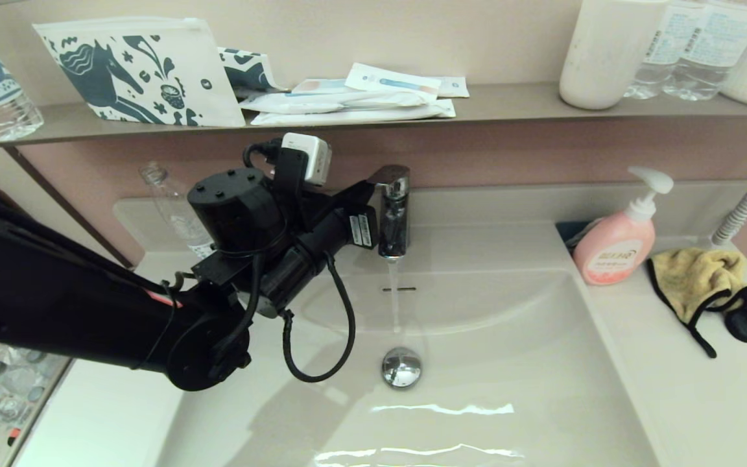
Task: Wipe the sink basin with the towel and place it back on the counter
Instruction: Turn on the faucet
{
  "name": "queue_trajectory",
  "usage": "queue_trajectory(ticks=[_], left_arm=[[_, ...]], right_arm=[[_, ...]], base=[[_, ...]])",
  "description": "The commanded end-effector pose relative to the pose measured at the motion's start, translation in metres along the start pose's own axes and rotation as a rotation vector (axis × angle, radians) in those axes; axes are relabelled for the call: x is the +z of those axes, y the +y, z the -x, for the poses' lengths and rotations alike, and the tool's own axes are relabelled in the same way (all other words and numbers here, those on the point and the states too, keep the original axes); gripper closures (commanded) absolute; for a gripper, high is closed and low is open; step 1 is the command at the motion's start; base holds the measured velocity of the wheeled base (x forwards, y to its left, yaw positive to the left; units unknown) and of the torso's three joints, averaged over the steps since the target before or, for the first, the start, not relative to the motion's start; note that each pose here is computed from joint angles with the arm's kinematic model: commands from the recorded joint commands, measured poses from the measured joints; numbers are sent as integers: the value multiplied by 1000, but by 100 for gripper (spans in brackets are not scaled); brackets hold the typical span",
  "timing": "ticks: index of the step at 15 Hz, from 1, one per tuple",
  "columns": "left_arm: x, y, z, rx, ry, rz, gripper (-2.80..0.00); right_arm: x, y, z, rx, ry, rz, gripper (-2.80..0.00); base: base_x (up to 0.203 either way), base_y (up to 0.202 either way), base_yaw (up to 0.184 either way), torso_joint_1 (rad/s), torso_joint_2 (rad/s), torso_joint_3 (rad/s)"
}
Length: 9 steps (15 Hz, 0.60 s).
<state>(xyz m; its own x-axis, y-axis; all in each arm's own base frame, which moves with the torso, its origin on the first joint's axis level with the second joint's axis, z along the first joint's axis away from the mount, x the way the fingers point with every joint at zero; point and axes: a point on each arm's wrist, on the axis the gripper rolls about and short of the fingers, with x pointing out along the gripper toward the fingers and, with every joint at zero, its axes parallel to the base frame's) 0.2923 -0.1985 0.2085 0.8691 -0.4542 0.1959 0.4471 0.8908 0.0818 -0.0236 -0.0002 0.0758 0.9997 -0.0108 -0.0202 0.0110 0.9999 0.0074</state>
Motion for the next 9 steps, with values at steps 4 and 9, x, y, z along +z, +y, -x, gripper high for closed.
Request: queue_trajectory(ticks=[4,9], left_arm=[[11,-6,8,2,-28,8,0],[13,-7,12,6,-24,8,0]], right_arm=[[0,0,0,0,0,0,0],[0,0,0,0,0,0,0]], base=[[0,0,0,0,0,0],[0,0,0,0,0,0]])
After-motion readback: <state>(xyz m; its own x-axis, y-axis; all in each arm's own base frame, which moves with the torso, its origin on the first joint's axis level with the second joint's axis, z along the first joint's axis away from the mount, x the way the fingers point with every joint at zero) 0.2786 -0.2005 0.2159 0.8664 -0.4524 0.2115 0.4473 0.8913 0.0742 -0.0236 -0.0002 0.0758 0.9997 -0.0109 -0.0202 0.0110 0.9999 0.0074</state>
